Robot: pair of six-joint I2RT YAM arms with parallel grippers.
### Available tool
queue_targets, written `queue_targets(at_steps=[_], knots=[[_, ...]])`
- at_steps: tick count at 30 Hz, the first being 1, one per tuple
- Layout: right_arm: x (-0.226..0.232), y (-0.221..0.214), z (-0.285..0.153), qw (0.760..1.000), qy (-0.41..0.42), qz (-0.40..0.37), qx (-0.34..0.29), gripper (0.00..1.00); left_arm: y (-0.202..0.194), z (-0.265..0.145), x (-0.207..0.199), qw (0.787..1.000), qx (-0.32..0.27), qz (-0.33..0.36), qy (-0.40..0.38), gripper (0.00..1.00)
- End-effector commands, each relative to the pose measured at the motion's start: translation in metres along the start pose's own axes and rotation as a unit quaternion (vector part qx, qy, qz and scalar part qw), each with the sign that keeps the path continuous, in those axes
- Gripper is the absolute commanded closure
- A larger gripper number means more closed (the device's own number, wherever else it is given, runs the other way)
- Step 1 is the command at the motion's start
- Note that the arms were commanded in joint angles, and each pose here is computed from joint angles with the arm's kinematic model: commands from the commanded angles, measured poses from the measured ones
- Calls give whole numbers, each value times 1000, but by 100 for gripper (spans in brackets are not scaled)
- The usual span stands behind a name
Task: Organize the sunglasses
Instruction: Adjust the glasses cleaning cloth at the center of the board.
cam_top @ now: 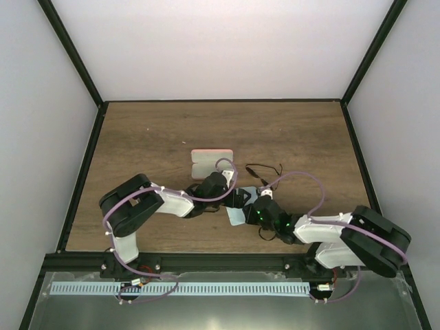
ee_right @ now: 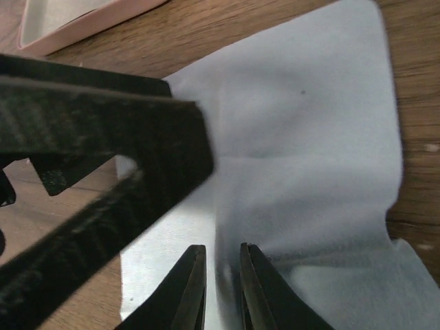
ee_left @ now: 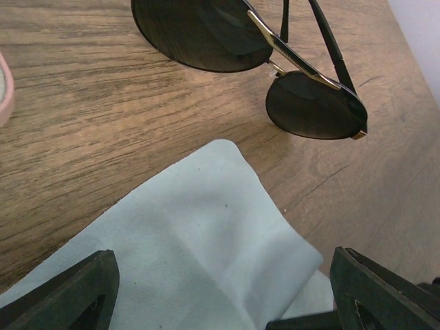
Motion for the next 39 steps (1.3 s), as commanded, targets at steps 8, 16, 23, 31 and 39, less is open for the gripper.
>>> queue_targets(at_steps=[8, 16, 23, 31, 39], knots=[[-6, -9, 2, 999, -52, 0, 15, 83, 5, -18, 19, 998, -7, 7, 55, 12], [0, 22, -28, 997, -50, -2, -50, 75, 18, -35, 9, 999, -27, 13, 45, 12], [-7, 33, -43, 995, -62, 3, -84, 71, 4, -46, -25, 999, 0, -1, -45, 13], [-10, 41, -57, 992, -58, 6, -114, 71, -41, -28, -28, 995, 60, -19, -76, 14], [-14, 42, -65, 991, -61, 6, -120, 69, -60, -24, -2, 997, 73, -24, -31, 13]])
Point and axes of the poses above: each gripper's point midway between its finger pads, its own z axis out along the fingers, its own x axis along the line the jaws close on, y = z × x, the point moved 2 cm from there along -z, back along the fingers, and after that the axes turned 4 degrees about -z, right-handed, at the moved point
